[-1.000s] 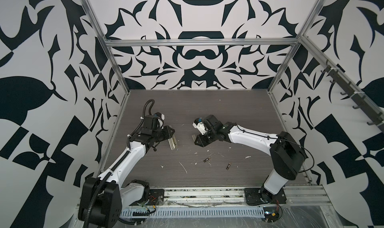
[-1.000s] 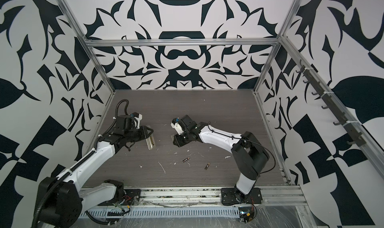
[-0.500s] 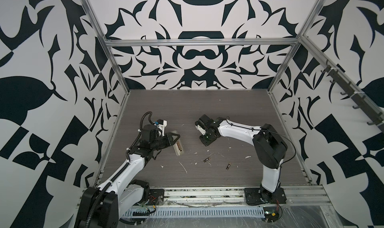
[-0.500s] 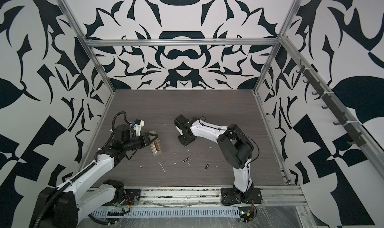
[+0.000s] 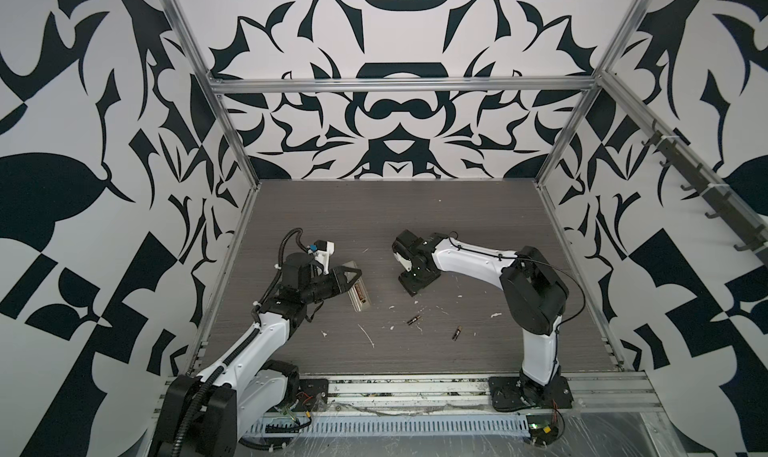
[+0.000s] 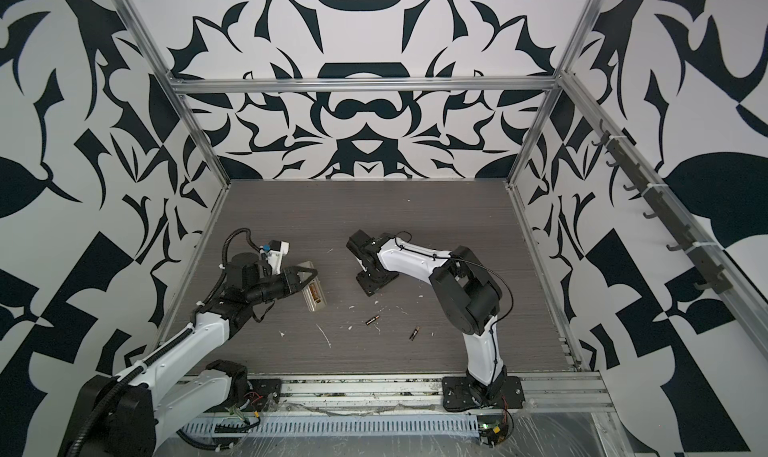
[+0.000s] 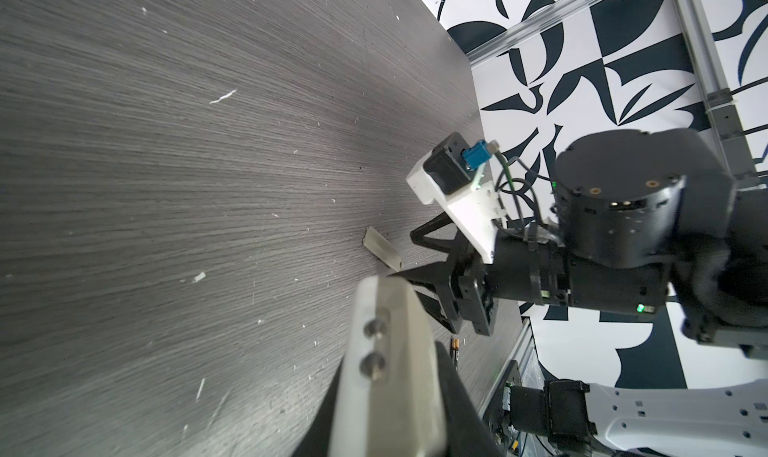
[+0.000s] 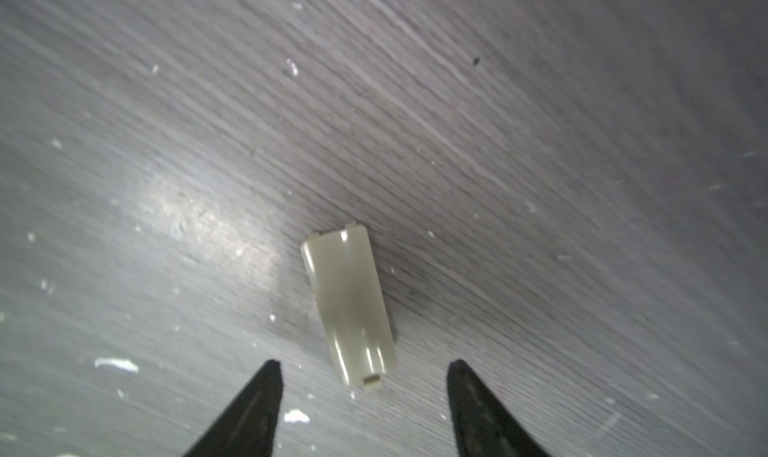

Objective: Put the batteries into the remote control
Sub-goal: 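Open the right gripper to drop the cover and move over an AA battery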

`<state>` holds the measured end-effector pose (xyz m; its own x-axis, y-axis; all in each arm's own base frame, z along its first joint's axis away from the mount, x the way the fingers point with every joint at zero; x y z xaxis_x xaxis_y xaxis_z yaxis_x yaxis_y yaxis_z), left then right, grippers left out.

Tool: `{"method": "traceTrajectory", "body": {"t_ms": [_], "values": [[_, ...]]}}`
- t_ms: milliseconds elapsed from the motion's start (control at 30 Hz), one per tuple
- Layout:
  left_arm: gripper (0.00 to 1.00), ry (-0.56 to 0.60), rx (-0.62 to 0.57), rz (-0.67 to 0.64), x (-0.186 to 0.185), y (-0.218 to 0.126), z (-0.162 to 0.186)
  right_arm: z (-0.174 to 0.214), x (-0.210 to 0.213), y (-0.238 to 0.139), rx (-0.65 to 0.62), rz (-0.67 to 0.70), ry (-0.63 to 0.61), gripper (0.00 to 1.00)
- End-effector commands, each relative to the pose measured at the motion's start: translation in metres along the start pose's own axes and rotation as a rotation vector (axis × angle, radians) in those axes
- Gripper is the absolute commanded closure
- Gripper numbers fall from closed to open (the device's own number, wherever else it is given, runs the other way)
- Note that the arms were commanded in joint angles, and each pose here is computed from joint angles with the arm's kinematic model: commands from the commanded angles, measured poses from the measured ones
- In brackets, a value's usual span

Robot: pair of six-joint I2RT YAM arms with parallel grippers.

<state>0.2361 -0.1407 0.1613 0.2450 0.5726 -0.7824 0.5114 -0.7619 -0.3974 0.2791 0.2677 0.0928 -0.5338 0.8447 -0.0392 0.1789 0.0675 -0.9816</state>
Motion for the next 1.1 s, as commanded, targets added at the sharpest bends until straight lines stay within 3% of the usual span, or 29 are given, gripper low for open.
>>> {"method": "traceTrajectory", "body": {"t_ms": [0, 133, 333, 433, 633, 1067], "values": [[1.00, 0.030, -0.020, 0.032, -0.007, -0.003, -0.003, 0.006, 0.001, -0.061, -0.079, 0.034, 0.036, 0.28], [1.00, 0.043, -0.034, 0.060, -0.005, -0.002, 0.000, 0.039, 0.014, -0.080, -0.087, -0.059, 0.153, 0.29], [1.00, 0.111, -0.092, 0.264, -0.025, -0.007, 0.010, 0.086, 0.029, -0.057, -0.073, -0.204, 0.372, 0.33], [1.00, 0.143, -0.099, 0.299, -0.030, -0.010, 0.016, 0.093, 0.038, -0.042, -0.071, -0.258, 0.429, 0.37], [1.00, 0.154, -0.099, 0.289, -0.027, -0.011, 0.023, 0.081, 0.046, -0.023, -0.099, -0.251, 0.454, 0.50], [1.00, 0.154, -0.104, 0.265, -0.021, -0.013, 0.028, 0.058, 0.048, -0.007, -0.132, -0.159, 0.435, 0.55]]}}
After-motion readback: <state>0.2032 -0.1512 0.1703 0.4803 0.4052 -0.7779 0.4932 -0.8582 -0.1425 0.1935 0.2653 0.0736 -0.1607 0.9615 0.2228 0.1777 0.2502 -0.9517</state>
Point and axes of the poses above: each gripper's point midway between its finger pads, its own y axis out along the fingers, its own x axis along the line the jaws close on, z = x × y, the point moved 5 cm from there along -y, back along the fingers, and after that the axes turned 2 degrees about y, right-handed, at the moved point
